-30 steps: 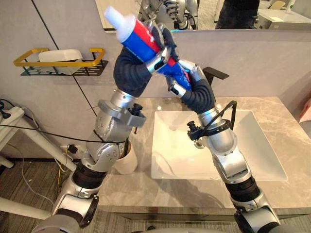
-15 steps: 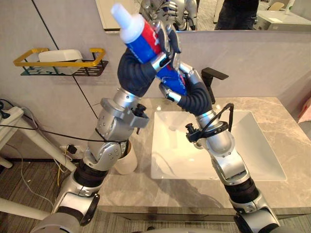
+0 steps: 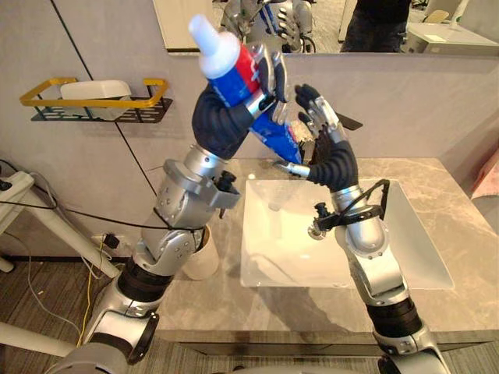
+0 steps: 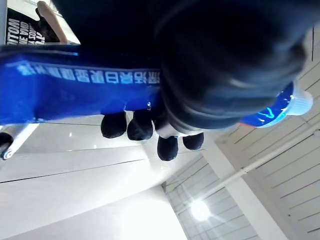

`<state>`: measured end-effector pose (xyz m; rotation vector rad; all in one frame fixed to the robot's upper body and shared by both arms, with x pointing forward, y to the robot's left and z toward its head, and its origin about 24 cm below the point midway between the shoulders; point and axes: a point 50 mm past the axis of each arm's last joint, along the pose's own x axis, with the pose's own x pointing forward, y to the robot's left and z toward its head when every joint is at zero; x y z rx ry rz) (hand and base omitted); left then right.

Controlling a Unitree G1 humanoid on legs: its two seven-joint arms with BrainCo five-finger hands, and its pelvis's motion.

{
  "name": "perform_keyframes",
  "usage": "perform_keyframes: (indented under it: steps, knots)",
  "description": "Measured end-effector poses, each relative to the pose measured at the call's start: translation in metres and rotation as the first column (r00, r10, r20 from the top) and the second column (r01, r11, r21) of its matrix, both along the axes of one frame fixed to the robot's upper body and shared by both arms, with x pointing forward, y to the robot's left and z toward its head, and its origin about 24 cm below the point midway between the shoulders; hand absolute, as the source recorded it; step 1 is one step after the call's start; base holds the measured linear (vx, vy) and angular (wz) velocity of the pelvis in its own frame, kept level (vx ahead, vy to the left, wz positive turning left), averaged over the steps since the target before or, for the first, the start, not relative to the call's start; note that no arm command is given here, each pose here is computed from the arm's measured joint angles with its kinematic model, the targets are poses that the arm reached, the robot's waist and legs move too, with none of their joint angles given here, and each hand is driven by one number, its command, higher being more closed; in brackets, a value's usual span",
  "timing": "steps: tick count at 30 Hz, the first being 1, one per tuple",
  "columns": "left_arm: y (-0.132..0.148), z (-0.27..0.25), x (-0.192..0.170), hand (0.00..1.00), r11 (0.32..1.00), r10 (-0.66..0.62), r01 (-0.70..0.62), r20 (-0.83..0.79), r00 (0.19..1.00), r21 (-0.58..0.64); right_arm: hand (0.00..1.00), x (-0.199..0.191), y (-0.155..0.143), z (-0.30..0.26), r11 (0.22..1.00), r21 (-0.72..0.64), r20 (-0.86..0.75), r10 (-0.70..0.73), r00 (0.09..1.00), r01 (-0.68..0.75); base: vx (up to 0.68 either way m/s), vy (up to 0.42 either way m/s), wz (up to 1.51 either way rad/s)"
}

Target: Organize washtable

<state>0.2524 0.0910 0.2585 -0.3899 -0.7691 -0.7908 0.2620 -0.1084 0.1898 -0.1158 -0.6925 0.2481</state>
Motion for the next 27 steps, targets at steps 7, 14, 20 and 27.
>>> perform_keyframes:
  steps: [7, 14, 20, 27]
  knots:
    - [0.016, -0.002, -0.004, 1.0, 0.998, 0.058, -0.058, 0.003, 0.998, -0.032, 0.0, -0.003, -0.035, -0.016, 0.99, 0.092, -0.085, -0.103, 0.991, 0.11, -0.01, -0.003, -0.07]
    - [0.032, -0.01, -0.01, 1.0, 0.992, 0.121, -0.122, -0.013, 0.993, -0.029, 0.0, -0.014, -0.056, -0.038, 0.976, 0.113, -0.178, -0.164, 0.97, 0.185, 0.0, 0.0, 0.0]
    - [0.041, -0.008, -0.01, 1.0, 0.986, 0.162, -0.162, -0.004, 0.987, -0.031, 0.0, -0.02, -0.069, -0.049, 0.961, 0.132, -0.223, -0.208, 0.952, 0.241, 0.0, 0.0, -0.01]
    - [0.047, -0.001, -0.008, 1.0, 0.98, 0.19, -0.189, 0.019, 0.982, -0.057, 0.0, -0.024, -0.106, -0.041, 0.917, 0.116, -0.191, -0.355, 0.915, 0.381, 0.0, 0.007, -0.08]
